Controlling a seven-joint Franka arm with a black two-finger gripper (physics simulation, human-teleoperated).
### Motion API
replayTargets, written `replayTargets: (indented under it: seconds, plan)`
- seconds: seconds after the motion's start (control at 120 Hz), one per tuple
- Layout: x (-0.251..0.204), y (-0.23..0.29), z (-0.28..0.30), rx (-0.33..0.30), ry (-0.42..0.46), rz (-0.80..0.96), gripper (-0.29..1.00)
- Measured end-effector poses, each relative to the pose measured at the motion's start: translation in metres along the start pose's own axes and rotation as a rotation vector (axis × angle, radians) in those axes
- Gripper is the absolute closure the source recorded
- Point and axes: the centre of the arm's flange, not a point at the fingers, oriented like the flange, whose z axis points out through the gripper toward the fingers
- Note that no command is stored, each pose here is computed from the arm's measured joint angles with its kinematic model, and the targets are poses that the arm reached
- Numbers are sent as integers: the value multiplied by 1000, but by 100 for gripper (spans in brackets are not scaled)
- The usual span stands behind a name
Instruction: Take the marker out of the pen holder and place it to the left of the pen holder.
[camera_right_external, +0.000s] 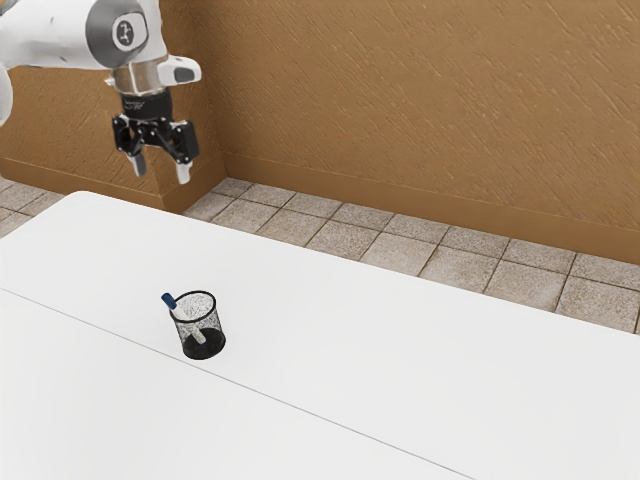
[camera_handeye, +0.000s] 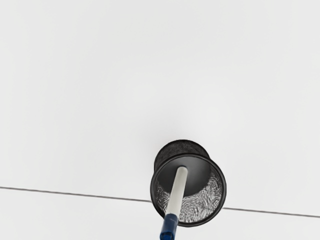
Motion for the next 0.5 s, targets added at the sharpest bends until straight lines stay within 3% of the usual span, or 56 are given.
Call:
replayTargets:
  seconds: [0.3, 0.5]
  plan:
    - [10, -9, 106, -34, -96, -29, 2]
    - [13, -23, 148, -69, -58, -73, 2]
